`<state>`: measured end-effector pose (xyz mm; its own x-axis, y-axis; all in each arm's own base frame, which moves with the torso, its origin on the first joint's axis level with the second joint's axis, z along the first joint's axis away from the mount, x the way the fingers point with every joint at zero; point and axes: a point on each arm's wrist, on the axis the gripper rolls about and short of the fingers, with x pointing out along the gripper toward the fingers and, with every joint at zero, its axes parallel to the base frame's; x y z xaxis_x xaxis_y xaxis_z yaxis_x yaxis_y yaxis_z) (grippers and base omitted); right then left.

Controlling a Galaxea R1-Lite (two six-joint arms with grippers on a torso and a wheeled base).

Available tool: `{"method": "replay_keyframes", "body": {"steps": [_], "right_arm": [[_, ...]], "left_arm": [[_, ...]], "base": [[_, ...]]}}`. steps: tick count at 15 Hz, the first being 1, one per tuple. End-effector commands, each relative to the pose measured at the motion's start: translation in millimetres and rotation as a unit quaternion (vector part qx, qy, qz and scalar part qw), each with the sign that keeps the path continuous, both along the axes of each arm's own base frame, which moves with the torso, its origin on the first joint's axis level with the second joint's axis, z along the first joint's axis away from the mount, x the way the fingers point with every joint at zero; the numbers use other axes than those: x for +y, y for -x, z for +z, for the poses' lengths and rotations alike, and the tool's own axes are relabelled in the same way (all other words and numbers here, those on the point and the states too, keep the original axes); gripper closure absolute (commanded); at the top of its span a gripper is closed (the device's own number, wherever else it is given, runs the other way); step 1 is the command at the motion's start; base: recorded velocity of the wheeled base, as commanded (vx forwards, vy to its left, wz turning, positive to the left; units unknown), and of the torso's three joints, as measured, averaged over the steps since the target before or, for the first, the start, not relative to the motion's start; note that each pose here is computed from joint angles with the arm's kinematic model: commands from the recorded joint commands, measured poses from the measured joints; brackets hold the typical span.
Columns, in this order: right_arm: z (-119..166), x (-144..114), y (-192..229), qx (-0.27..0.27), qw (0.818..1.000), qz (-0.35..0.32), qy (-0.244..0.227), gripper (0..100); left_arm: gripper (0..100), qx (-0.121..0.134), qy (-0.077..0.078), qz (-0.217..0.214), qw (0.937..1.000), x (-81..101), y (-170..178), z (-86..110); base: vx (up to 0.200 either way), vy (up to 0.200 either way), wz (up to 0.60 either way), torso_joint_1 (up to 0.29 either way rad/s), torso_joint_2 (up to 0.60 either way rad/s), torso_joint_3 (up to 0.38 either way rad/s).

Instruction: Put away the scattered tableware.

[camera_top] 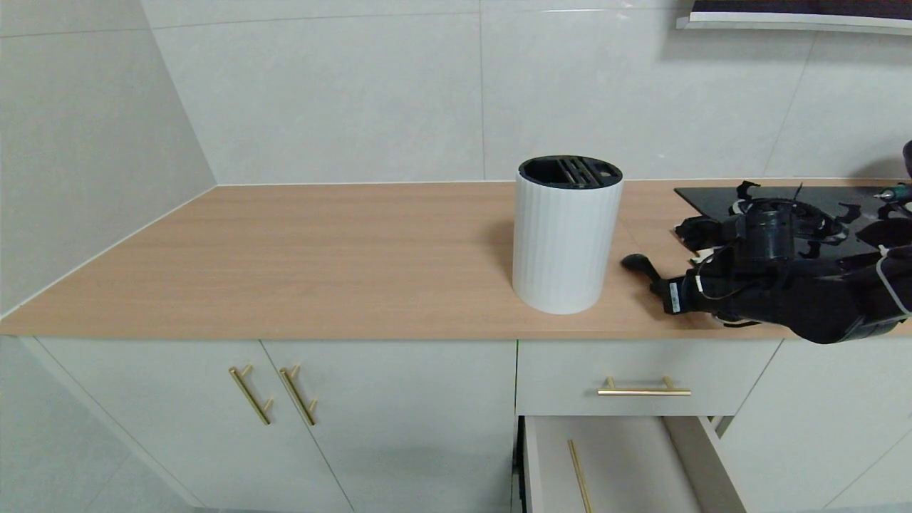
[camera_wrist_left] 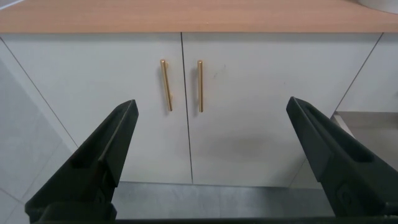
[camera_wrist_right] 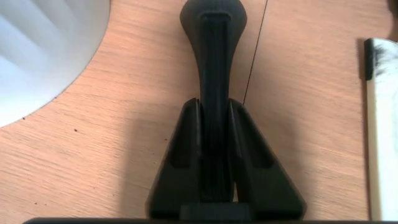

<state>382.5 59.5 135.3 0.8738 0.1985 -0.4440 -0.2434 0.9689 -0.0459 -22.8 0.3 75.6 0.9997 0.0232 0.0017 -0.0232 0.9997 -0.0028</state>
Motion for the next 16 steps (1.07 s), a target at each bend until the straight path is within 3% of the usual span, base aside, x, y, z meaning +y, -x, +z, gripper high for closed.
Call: {"method": "replay_keyframes", "body": {"steps": [1, 5, 8, 13, 16], "right_arm": [[6.6, -0.6, 2.8, -0.007, 1.000, -0.002, 0.000, 100], [46.9, 1.1, 38.4, -0.003, 0.998, -0.019, -0.056, 100], [68.2, -3.9, 101.1, 0.002, 0.997, -0.021, -0.079, 100], [57.5, 0.1, 199.6, 0.099, 0.991, 0.013, -0.092, 100], [36.4, 3.8, 227.1, 0.150, 0.984, 0.029, -0.096, 100]], "left_arm": [[0, 0.000, 0.000, 0.001, 1.0000, 0.0, 0.0, 0.0], [0, 0.000, 0.000, 0.001, 1.0000, 0.0, 0.0, 0.0], [0, 0.000, 0.000, 0.001, 1.0000, 0.0, 0.0, 0.0], [0, 0.000, 0.000, 0.000, 1.0000, 0.0, 0.0, 0.0], [0, 0.000, 0.000, 0.001, 1.0000, 0.0, 0.0, 0.0]], "base": [[0.000, 0.000, 0.00, 0.000, 0.00, 0.000], [0.000, 0.000, 0.00, 0.000, 0.00, 0.000], [0.000, 0.000, 0.00, 0.000, 0.00, 0.000], [0.000, 0.000, 0.00, 0.000, 0.00, 0.000], [0.000, 0.000, 0.00, 0.000, 0.00, 0.000]]}}
